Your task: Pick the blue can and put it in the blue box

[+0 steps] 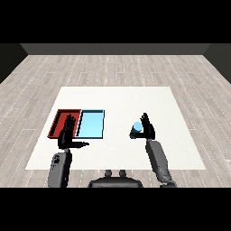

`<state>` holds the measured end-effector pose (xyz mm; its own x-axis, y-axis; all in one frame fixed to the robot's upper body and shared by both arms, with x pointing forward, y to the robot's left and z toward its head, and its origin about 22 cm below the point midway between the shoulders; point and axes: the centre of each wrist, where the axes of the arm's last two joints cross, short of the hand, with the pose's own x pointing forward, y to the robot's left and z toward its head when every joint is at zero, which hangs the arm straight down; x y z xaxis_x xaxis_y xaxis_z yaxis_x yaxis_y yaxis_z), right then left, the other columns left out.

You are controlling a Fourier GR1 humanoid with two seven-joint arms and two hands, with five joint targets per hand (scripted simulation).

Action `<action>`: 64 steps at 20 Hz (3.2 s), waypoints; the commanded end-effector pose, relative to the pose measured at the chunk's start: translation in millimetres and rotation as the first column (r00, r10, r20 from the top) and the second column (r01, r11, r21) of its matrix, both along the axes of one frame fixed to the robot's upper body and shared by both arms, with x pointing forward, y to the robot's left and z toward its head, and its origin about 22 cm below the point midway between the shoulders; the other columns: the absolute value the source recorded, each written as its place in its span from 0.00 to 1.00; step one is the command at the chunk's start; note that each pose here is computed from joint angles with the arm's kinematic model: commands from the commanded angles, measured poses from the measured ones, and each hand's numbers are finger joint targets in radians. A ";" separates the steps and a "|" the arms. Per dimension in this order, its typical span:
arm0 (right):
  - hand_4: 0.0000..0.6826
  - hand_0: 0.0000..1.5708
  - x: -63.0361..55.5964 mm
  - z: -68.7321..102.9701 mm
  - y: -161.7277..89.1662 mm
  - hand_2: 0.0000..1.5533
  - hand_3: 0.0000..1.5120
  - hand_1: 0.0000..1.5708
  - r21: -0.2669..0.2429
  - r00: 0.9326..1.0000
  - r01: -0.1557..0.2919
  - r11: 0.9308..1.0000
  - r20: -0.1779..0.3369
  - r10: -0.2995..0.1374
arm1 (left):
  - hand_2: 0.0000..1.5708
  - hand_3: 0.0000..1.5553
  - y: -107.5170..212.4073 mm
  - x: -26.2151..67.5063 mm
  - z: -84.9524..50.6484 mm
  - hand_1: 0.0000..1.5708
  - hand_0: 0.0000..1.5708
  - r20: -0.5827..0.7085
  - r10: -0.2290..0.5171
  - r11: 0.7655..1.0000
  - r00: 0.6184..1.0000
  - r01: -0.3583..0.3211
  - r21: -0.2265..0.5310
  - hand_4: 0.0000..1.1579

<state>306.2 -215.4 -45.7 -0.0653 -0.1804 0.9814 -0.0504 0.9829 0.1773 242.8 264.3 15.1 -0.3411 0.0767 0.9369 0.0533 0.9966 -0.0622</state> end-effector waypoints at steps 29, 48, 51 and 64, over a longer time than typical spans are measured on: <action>0.92 0.93 23.5 29.9 75.3 0.95 0.96 0.93 -0.153 0.997 0.039 0.987 0.071 -0.028 | 0.00 0.00 -14.6 -2.1 -8.6 0.00 0.00 -0.024 -0.015 0.999 1.000 0.016 0.038 0.00; 0.93 0.95 11.6 106.6 71.6 0.94 0.95 0.95 -0.175 0.968 -0.048 0.983 0.234 0.089 | 0.00 0.00 -78.4 14.8 19.5 0.00 0.00 -0.109 -0.213 0.975 0.971 0.204 -0.094 0.00; 0.93 0.95 14.2 78.9 72.2 0.94 0.95 0.95 -0.170 0.973 -0.044 0.984 0.216 0.081 | 0.00 0.00 -67.2 15.5 3.2 0.00 0.00 -0.146 -0.268 0.957 0.952 0.246 -0.152 0.00; 0.89 0.92 14.1 92.2 88.2 0.93 0.95 0.92 -0.168 0.953 -0.112 0.979 0.261 0.153 | 0.00 0.00 -134.4 33.4 2.3 0.00 0.00 -0.210 -0.227 0.974 0.951 0.227 -0.028 0.00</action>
<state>326.4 -127.3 54.1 -0.3094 -0.0504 0.9496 -0.1778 0.9840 -0.0057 272.1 142.0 15.2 -0.1018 0.1709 0.9800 0.2688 0.9532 -0.1383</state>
